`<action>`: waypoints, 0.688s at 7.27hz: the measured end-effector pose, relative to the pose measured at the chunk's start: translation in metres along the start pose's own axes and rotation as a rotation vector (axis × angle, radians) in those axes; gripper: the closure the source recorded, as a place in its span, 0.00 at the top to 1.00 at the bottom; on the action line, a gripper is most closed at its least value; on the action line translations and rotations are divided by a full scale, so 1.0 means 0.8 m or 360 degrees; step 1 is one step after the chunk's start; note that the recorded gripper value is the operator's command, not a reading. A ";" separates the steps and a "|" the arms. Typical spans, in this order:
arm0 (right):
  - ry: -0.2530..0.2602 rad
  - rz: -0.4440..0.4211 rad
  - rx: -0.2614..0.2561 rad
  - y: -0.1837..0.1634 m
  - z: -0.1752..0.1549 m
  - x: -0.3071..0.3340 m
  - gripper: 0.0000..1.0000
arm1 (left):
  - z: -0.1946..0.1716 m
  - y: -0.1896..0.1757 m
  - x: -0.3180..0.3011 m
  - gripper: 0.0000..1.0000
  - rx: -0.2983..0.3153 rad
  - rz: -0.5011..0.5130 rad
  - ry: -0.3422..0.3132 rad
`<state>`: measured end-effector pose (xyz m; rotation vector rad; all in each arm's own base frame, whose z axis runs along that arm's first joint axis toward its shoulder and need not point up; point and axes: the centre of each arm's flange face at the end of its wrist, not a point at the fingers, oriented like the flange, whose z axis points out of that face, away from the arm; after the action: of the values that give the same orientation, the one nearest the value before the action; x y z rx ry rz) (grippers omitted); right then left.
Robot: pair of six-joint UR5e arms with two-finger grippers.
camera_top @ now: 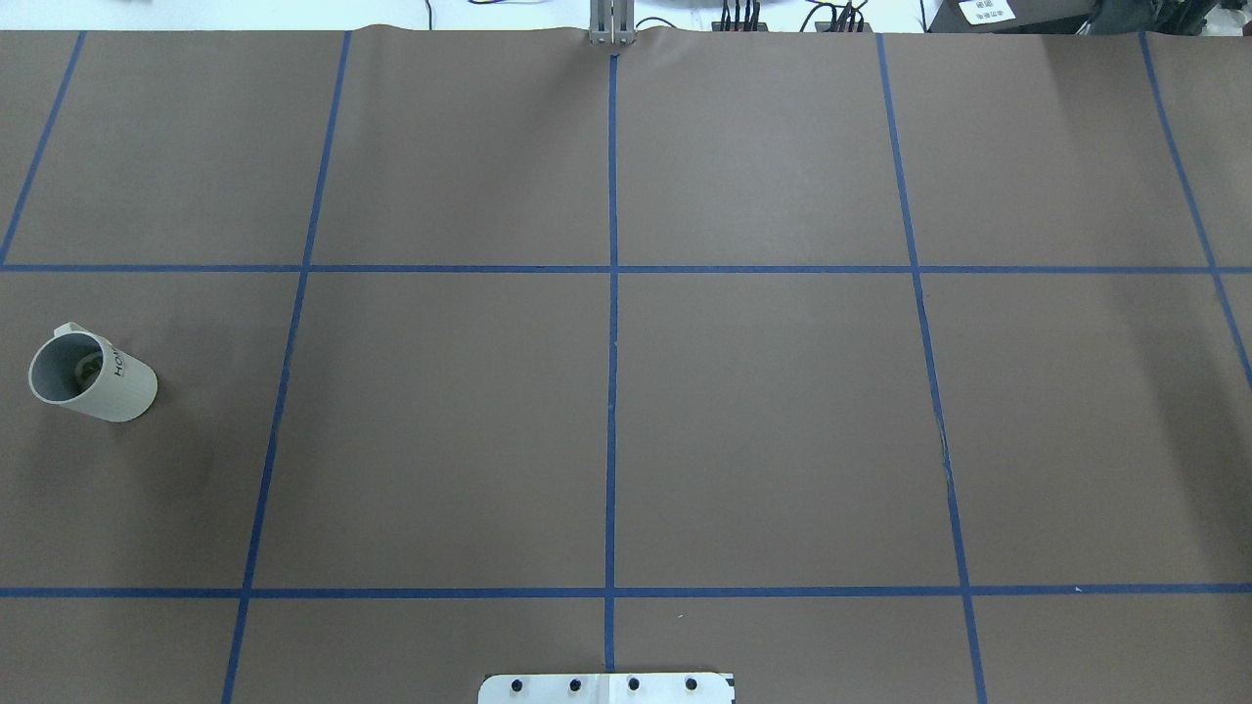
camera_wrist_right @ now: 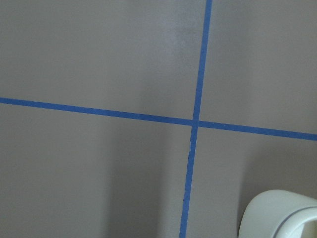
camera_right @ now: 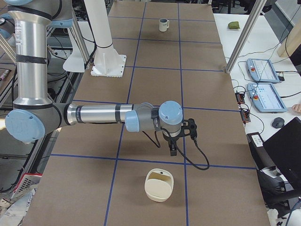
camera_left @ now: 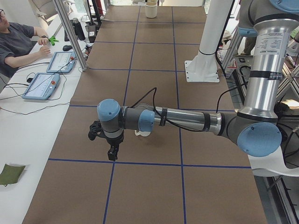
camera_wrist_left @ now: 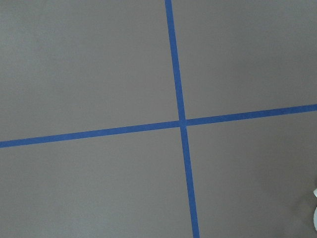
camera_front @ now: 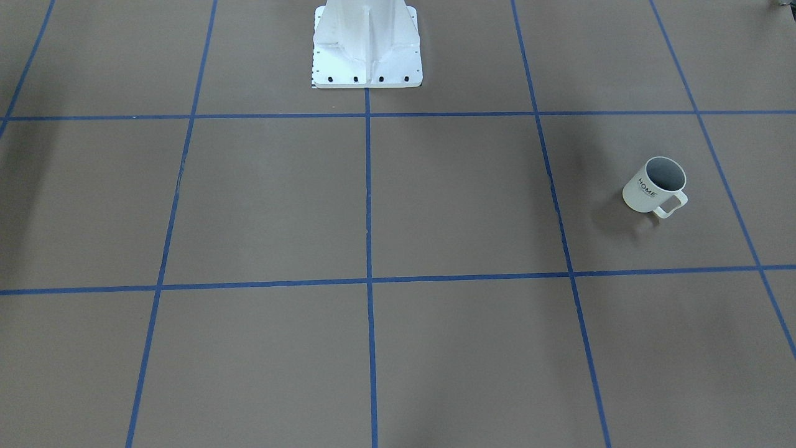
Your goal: Left arm hands cup to right arm to dump lemon
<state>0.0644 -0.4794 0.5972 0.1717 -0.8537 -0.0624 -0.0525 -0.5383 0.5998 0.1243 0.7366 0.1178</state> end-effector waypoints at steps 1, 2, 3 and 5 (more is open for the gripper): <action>-0.0002 -0.0031 0.0011 -0.012 -0.003 -0.021 1.00 | -0.014 -0.005 0.014 1.00 0.0037 0.0035 0.0005; -0.0006 -0.0058 0.0016 -0.022 -0.004 -0.037 1.00 | -0.024 -0.010 0.032 1.00 0.0063 0.0072 0.0010; -0.0013 -0.0045 0.0003 -0.028 0.002 -0.050 1.00 | -0.022 -0.012 0.056 1.00 0.0059 0.0045 0.0022; -0.0018 -0.0015 0.0009 -0.033 0.015 -0.076 1.00 | 0.007 0.006 0.127 1.00 0.0018 -0.0190 0.0059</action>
<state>0.0156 -0.4994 0.5552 0.1806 -0.8644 -0.0700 0.0260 -0.5184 0.5376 0.0892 0.7798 0.0024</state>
